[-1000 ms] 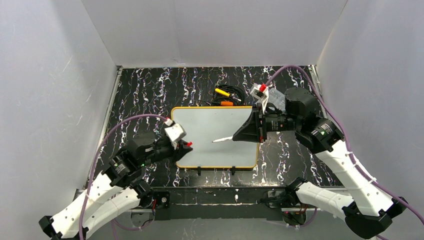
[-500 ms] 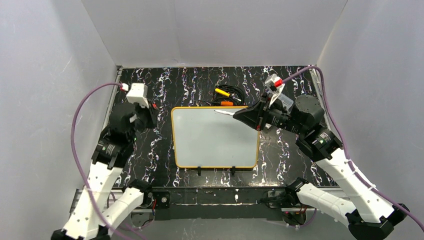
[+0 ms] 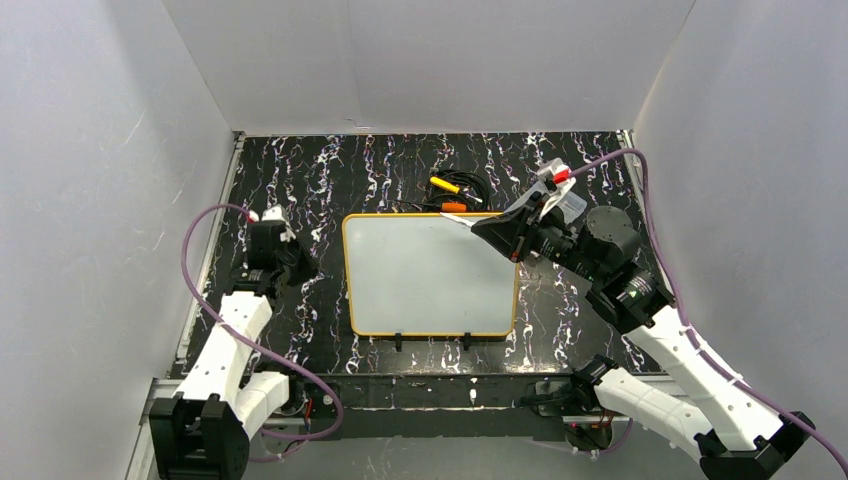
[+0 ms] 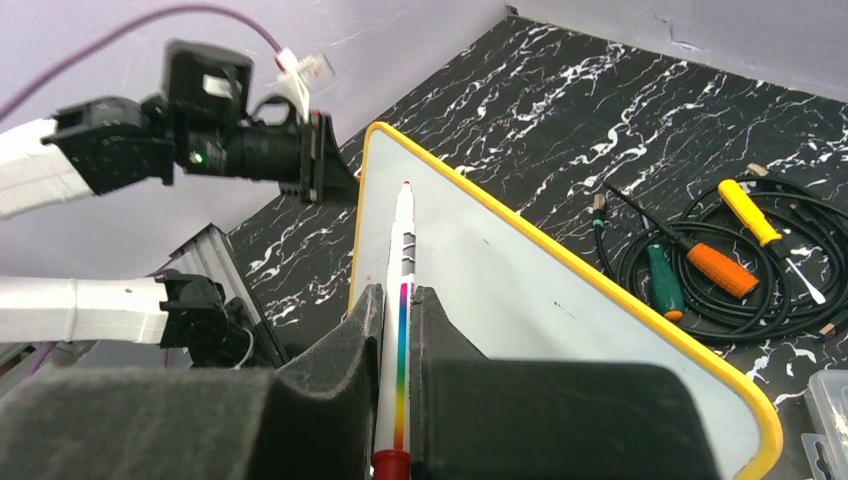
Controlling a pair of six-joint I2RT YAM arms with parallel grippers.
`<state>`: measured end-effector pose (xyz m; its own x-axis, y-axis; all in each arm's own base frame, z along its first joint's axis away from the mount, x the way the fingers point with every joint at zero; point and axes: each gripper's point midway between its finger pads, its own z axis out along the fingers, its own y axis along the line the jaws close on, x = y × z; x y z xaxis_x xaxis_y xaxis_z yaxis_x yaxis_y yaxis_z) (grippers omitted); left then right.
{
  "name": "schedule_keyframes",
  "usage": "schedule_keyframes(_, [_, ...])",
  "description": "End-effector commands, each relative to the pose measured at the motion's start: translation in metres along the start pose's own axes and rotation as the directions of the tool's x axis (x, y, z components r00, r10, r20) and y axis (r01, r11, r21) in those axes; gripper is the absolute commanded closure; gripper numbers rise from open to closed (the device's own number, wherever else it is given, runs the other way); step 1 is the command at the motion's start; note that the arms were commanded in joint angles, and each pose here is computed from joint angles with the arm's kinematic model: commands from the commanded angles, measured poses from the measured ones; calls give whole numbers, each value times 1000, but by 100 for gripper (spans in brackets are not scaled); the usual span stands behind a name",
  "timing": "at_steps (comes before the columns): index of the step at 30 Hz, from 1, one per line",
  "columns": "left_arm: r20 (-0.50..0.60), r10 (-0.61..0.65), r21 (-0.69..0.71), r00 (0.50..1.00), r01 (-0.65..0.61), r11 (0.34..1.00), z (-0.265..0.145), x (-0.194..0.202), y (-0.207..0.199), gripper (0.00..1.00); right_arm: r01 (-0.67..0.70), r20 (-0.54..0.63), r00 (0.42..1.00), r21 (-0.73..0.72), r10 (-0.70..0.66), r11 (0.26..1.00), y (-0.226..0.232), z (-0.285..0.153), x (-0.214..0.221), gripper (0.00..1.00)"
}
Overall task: Write a sentence on the whiteboard
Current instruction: Place the pen cap at the center of the board.
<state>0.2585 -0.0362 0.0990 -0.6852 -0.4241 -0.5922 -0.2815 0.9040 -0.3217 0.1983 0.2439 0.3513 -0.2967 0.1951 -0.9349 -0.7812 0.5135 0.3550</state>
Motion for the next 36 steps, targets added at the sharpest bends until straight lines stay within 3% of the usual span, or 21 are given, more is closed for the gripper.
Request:
schedule_keyframes(1, [41, -79, -63, 996, 81, 995, 13, 1, 13, 98, 42, 77, 996, -12, -41, 999, 5, -2, -18, 99])
schedule_keyframes(3, [17, -85, -78, 996, 86, 993, 19, 10, 18, 90, 45, 68, 997, -3, -45, 999, 2, -1, -13, 99])
schedule_keyframes(11, [-63, -103, -109, 993, 95, 989, 38, 34, 26, 77, 41, 43, 998, 10, -42, 999, -2, 1, -1, 99])
schedule_keyframes(13, [-62, -111, -112, 992, 103, 988, 38, 33, 26, 64, 43, 32, 999, 13, -44, 999, -2, 1, 1, 99])
schedule_keyframes(18, [-28, -132, -135, 991, 128, 983, 26, 24, 27, 12, 43, 5, 999, 30, -44, 999, -4, -1, 8, 99])
schedule_keyframes(20, [-1, -122, -129, 993, 121, 984, 15, 11, 24, 4, 45, 4, 999, 39, -45, 998, -4, -2, 7, 99])
schedule_keyframes(30, [149, 25, -26, 989, -21, 999, -68, -68, -4, 2, 30, -11, 999, 44, -30, 999, 1, 0, 8, 99])
schedule_keyframes(33, [213, 55, 170, 976, -92, 981, -94, -90, -41, 2, 24, -3, 1000, 40, -24, 999, 5, 3, 7, 99])
schedule_keyframes(36, [241, 66, 454, 968, -172, 874, -123, -99, -95, 2, 19, 6, 1000, 40, -19, 999, 9, 8, 6, 99])
